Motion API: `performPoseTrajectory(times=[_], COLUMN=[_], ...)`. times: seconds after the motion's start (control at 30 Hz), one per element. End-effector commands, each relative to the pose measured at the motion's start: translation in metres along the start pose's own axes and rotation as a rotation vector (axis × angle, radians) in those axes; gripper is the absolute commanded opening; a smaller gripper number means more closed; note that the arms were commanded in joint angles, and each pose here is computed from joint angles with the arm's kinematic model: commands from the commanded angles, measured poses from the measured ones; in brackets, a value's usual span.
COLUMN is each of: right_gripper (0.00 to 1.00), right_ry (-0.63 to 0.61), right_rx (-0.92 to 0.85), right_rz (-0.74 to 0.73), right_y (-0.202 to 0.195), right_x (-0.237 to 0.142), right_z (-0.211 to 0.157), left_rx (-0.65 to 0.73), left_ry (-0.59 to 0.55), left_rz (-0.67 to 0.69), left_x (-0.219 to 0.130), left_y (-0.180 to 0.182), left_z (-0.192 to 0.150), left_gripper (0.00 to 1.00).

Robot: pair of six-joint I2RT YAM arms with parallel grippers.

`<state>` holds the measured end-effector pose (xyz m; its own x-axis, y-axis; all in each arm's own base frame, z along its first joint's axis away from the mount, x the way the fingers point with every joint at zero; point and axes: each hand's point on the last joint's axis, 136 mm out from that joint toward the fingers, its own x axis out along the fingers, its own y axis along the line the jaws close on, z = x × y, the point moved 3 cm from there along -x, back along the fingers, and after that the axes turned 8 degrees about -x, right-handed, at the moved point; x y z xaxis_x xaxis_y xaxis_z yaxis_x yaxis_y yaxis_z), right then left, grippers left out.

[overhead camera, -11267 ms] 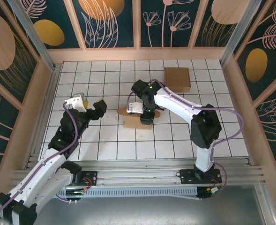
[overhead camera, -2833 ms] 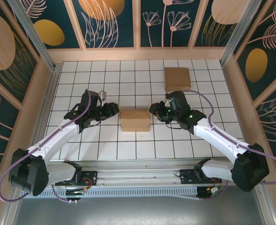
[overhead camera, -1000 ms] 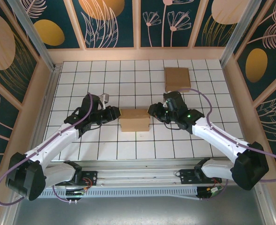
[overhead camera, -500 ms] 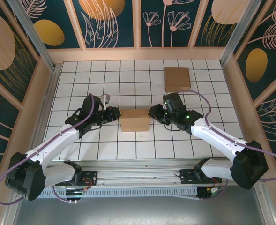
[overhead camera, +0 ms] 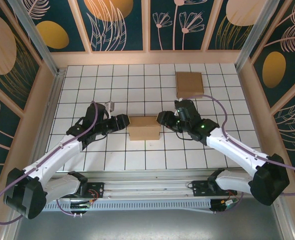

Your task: Fold the paper box

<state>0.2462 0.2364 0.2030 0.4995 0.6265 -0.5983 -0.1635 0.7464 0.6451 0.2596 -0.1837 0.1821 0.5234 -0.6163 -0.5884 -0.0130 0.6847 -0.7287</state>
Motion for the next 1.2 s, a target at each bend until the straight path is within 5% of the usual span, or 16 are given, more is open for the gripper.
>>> performPoseTrajectory(times=[0.0, 0.1, 0.23, 0.33, 0.47, 0.6, 0.8, 1.03, 1.17], right_gripper=[0.49, 0.39, 0.20, 0.17, 0.23, 0.34, 0.42, 0.36, 0.23], right_ry=[0.017, 0.039, 0.076, 0.078, 0.046, -0.021, -0.076, -0.026, -0.005], right_rx=[-0.045, -0.041, -0.014, -0.011, -0.033, -0.065, -0.134, -0.161, -0.149], right_rz=[0.040, 0.011, -0.033, -0.053, -0.061, -0.015, -0.013, -0.009, -0.001], right_y=[0.010, -0.001, -0.024, -0.032, -0.024, -0.001, 0.003, 0.000, -0.005], right_x=[0.008, 0.015, 0.021, 0.018, 0.008, -0.008, -0.006, 0.008, 0.009], right_z=[-0.006, -0.017, -0.039, -0.046, -0.034, -0.013, -0.002, -0.010, -0.020], left_rx=[-0.025, -0.036, -0.045, -0.044, -0.018, 0.022, 0.034, 0.024, 0.011], left_ry=[0.054, 0.096, 0.141, 0.149, 0.125, 0.057, 0.032, 0.057, 0.092], left_rz=[-0.043, -0.031, 0.001, 0.014, 0.005, -0.022, -0.050, -0.080, -0.070], left_x=[0.007, 0.012, 0.017, 0.017, 0.010, -0.003, -0.004, 0.001, 0.002], left_y=[0.000, 0.008, 0.024, 0.031, 0.023, 0.005, -0.004, -0.003, 0.003], left_z=[-0.010, -0.019, -0.038, -0.045, -0.039, -0.023, -0.016, -0.022, -0.030], left_gripper=[0.63, 0.59, 0.35, 0.25, 0.27, 0.46, 0.57, 0.59, 0.46])
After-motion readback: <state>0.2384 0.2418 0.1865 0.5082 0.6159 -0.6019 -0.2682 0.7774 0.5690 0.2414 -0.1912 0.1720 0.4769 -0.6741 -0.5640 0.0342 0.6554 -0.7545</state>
